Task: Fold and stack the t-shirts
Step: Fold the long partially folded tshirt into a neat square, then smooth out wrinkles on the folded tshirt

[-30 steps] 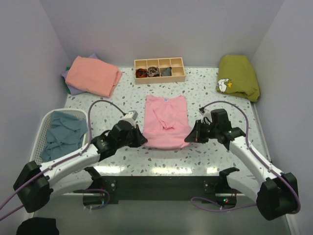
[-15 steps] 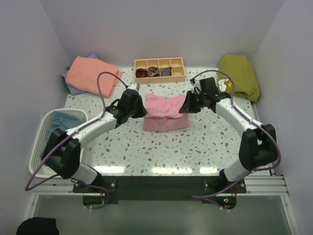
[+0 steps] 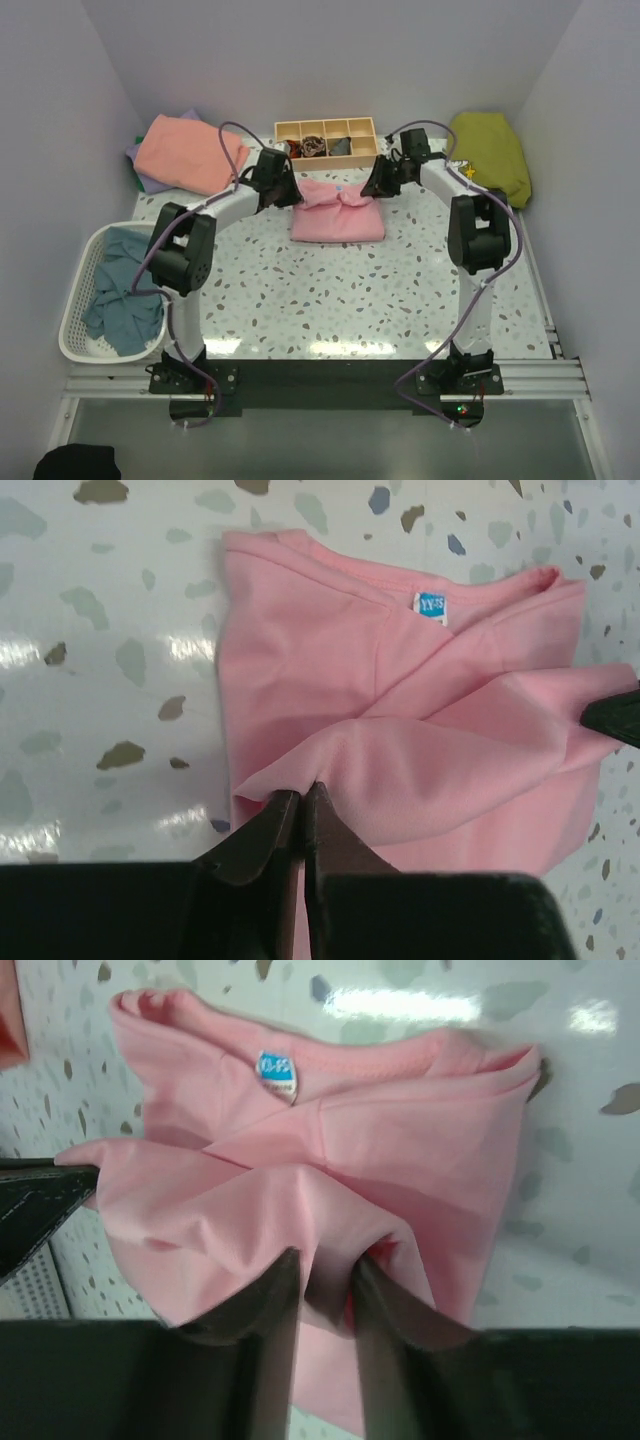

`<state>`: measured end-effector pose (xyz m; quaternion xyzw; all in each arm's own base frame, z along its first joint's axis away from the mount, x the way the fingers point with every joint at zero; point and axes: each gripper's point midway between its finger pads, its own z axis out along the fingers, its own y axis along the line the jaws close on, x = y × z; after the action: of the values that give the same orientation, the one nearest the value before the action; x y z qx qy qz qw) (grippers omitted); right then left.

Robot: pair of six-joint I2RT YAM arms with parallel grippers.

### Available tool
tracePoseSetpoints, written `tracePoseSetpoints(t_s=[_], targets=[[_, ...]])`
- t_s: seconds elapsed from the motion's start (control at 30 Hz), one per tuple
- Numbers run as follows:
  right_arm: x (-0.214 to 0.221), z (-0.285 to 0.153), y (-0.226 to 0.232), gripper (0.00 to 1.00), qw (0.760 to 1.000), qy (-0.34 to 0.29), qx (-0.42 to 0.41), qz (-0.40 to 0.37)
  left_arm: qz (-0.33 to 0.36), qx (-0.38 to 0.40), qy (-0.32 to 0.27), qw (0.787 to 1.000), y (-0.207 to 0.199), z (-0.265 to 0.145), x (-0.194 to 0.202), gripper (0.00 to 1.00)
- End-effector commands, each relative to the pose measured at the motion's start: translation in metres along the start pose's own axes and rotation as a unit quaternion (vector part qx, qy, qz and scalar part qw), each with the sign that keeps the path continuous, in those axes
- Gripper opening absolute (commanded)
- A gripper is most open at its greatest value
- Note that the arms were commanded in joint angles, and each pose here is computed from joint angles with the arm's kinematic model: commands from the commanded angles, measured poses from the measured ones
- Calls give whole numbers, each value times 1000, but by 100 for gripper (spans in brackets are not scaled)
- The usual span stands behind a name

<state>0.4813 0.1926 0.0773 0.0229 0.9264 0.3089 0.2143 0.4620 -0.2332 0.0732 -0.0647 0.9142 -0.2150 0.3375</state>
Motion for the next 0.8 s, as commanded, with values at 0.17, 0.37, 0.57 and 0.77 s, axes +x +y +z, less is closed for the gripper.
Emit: tracePoseSetpoints(t_s=[0.17, 0.37, 0.57, 0.77], targets=[[-130, -40, -26, 58, 984, -177, 4, -22, 15, 7, -111, 994, 28, 9, -123, 43], [-114, -66, 20, 58, 985, -158, -34, -66, 33, 57, -144, 987, 6, -33, -144, 47], [-45, -32, 58, 57, 991, -80, -69, -77, 50, 189, -68, 978, -45, -28, -91, 47], [-21, -1, 70, 54, 993, -49, -68, -81, 46, 220, -31, 974, -59, -10, -58, 47]])
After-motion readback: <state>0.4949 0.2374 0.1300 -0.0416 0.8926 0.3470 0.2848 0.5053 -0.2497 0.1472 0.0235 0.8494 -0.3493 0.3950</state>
